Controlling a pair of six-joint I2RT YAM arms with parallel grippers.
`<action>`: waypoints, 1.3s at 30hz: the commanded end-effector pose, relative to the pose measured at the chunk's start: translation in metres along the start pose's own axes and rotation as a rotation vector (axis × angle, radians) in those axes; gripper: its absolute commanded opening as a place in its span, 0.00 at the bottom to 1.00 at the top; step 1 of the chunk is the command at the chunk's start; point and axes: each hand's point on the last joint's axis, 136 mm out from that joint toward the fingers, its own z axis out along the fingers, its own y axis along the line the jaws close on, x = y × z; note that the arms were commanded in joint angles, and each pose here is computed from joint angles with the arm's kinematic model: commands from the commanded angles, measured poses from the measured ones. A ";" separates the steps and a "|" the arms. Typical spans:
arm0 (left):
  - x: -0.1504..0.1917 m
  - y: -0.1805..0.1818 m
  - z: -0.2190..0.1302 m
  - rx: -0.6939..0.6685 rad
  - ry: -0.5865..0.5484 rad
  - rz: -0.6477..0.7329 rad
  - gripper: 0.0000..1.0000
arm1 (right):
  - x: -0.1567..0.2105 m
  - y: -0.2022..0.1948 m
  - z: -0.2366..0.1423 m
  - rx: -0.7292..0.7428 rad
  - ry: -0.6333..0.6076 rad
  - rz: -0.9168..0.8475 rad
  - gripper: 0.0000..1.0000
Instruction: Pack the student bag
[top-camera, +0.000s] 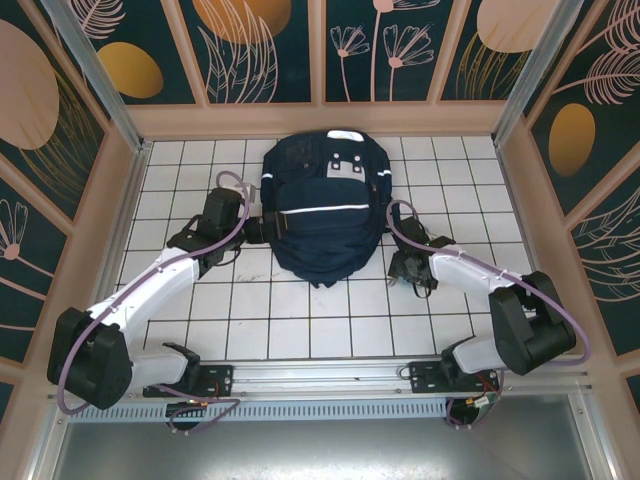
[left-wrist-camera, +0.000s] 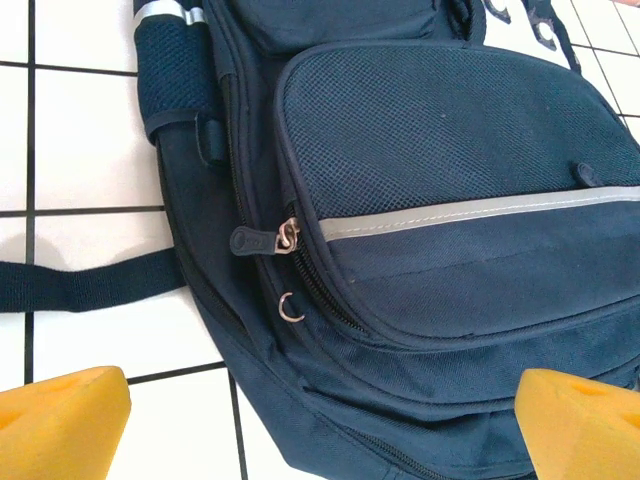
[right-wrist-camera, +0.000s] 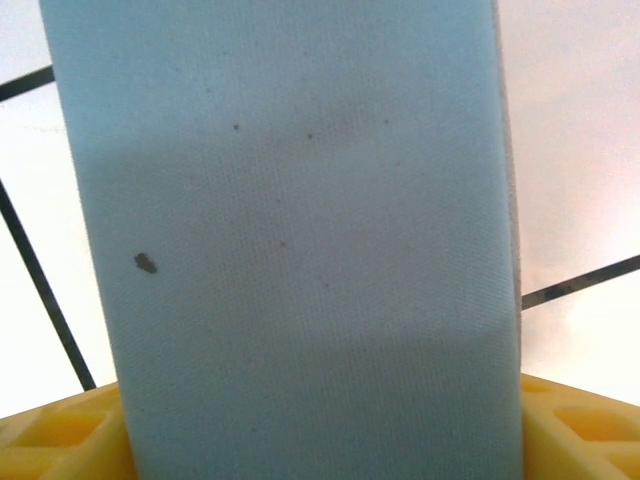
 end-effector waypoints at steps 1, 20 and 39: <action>-0.005 -0.011 0.003 0.023 0.017 0.052 0.98 | -0.023 -0.003 -0.024 0.002 -0.101 0.051 0.71; 0.030 -0.091 0.053 -0.181 0.224 0.609 0.96 | -0.050 -0.014 -0.059 -0.184 -0.186 0.163 0.69; -0.009 -0.087 0.067 -0.380 0.131 0.635 0.81 | -0.055 -0.008 -0.063 -0.226 -0.190 0.184 0.71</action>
